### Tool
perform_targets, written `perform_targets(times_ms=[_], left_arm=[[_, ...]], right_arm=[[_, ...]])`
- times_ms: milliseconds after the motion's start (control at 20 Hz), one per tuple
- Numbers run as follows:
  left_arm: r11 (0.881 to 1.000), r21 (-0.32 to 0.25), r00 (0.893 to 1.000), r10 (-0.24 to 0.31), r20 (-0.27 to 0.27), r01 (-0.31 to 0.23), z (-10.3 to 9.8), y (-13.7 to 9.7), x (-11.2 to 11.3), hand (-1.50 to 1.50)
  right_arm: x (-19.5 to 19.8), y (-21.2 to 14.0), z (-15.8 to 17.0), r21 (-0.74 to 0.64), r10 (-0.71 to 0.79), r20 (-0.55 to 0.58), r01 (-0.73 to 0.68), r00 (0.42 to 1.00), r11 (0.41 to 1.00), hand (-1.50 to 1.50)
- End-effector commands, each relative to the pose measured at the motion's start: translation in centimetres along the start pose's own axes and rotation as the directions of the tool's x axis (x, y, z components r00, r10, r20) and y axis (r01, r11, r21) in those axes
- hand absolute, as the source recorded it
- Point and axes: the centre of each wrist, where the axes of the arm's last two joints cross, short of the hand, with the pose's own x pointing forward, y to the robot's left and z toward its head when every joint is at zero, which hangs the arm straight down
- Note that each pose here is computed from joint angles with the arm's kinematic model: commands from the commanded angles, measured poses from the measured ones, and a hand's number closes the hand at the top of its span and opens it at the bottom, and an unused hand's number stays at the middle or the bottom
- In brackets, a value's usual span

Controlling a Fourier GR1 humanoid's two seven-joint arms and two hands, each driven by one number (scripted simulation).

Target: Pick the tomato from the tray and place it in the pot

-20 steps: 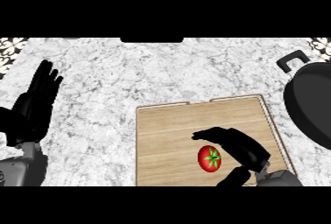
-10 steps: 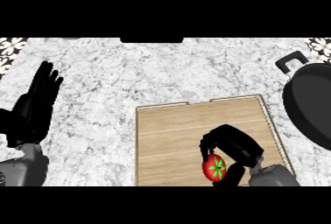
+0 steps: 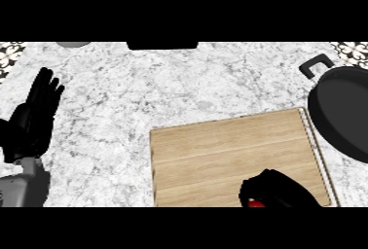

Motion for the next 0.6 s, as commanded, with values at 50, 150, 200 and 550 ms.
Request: perform_targets(times_ms=[50,150,200,550], left_arm=[[0.999,0.034,1.0,0.001,-0.008,-0.001,0.2,1.3,-0.3,0.0],[1.0,0.019,1.0,0.006,-0.025,-0.006,1.2,2.1,-1.3,0.0],[1.0,0.021,1.0,0.009,0.011,-0.009,1.0,0.2,0.1,0.0],[1.0,0.02,1.0,-0.005,-0.018,0.005,0.9,1.3,-0.1,0.0]], right_arm=[[3.2,1.1,7.8,0.123,0.095,-0.052,-0.088,0.994,0.989,1.5],[4.8,0.2,10.4,0.02,0.082,-0.06,-0.081,0.995,0.997,1.5],[5.2,-0.1,11.3,-0.036,0.061,-0.061,-0.063,0.996,0.997,1.5],[6.6,-3.4,14.9,-0.523,-0.074,-0.073,0.024,0.995,0.852,1.5]])
